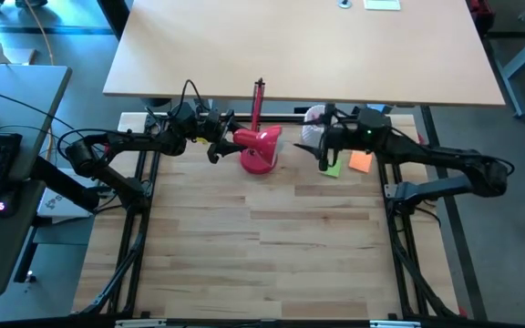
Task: Screw lightbulb
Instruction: Insert the lightbulb into the red lamp
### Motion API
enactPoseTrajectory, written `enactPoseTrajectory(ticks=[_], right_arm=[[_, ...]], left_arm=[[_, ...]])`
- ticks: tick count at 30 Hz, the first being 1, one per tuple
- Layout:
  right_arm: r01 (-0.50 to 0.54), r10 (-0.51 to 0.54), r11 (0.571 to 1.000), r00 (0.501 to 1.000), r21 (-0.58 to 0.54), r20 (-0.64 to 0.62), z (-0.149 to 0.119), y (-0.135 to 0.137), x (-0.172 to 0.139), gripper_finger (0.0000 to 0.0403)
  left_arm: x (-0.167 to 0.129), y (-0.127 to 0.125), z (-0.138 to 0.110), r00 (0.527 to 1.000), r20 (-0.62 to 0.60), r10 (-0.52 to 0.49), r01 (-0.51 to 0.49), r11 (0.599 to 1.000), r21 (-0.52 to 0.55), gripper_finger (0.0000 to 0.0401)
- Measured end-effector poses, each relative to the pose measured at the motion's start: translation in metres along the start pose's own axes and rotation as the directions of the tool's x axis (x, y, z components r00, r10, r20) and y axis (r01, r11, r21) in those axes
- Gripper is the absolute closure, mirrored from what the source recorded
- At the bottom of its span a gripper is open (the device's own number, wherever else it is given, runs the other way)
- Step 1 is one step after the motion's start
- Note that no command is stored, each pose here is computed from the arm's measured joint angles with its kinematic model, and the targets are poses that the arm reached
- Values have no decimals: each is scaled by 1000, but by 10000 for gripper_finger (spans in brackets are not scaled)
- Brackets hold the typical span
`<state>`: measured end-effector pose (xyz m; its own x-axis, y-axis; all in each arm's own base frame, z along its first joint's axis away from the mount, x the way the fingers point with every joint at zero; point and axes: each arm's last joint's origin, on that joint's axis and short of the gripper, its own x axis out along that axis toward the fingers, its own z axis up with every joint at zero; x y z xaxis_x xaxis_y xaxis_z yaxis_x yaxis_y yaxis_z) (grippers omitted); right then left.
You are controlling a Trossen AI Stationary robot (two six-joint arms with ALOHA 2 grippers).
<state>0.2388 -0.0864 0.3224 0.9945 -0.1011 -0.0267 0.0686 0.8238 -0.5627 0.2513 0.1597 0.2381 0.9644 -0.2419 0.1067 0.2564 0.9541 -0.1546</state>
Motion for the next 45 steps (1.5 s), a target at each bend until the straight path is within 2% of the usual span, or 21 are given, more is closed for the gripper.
enactPoseTrajectory(ticks=[2,4,7,11,14,16,18,21,26,31,33,35,37,38,39,41,43,44,45], right_arm=[[-57,46,987,996,-148,-80,-6,7,0,146],[-121,85,949,987,-291,-133,-10,16,4,146],[-147,78,887,982,-438,-173,-13,28,16,146],[-80,-21,804,987,-589,-161,-10,40,34,146],[-95,-35,722,984,-685,-174,-14,48,43,146],[-101,-38,695,984,-711,-177,-16,51,47,146],[-84,-68,692,981,-717,-181,-18,51,51,147],[-48,-100,732,979,-680,-178,-19,51,54,157],[-6,-79,852,987,-523,-141,-18,50,54,192],[12,-31,978,996,-210,-89,-18,47,54,211],[26,-29,999,997,-45,-72,-19,44,54,212],[53,-45,988,997,148,-58,-19,40,54,212],[76,-65,925,997,373,-42,-21,34,53,213],[87,-78,867,996,490,-39,-22,31,52,213],[95,-89,800,995,593,-40,-23,28,52,213],[98,-100,638,994,764,-43,-26,23,51,215],[95,-103,493,993,865,-51,-28,20,50,215],[95,-104,450,993,888,-53,-29,19,50,215],[90,-102,435,994,896,-50,-30,18,50,215]], left_arm=[[0,0,0,1000,0,0,0,1000,0,144],[0,0,0,1000,0,0,0,1000,-1,144],[0,0,0,1000,0,0,0,1000,0,144],[0,0,0,1000,0,0,0,1000,-1,144],[0,0,0,1000,0,0,0,1000,-1,144],[0,0,0,1000,-1,-1,1,1000,-1,144],[0,0,0,1000,0,0,0,1000,-1,144],[0,0,0,1000,0,0,0,1000,-4,144],[0,0,0,1000,0,-1,1,1000,-1,144],[0,0,0,1000,-2,-7,7,1000,6,144],[0,0,0,1000,-3,-10,10,1000,6,144],[0,0,0,1000,-4,-12,12,1000,7,144],[0,0,0,1000,-4,-12,12,1000,7,144],[0,0,0,1000,-4,-11,11,1000,7,144],[0,0,0,1000,-3,-9,9,1000,6,144],[0,0,0,1000,-3,-8,8,1000,7,144],[0,0,0,1000,-1,-5,5,1000,9,144],[0,0,0,1000,-2,-6,6,1000,9,144],[0,0,0,1000,-2,-7,7,1000,9,144]])
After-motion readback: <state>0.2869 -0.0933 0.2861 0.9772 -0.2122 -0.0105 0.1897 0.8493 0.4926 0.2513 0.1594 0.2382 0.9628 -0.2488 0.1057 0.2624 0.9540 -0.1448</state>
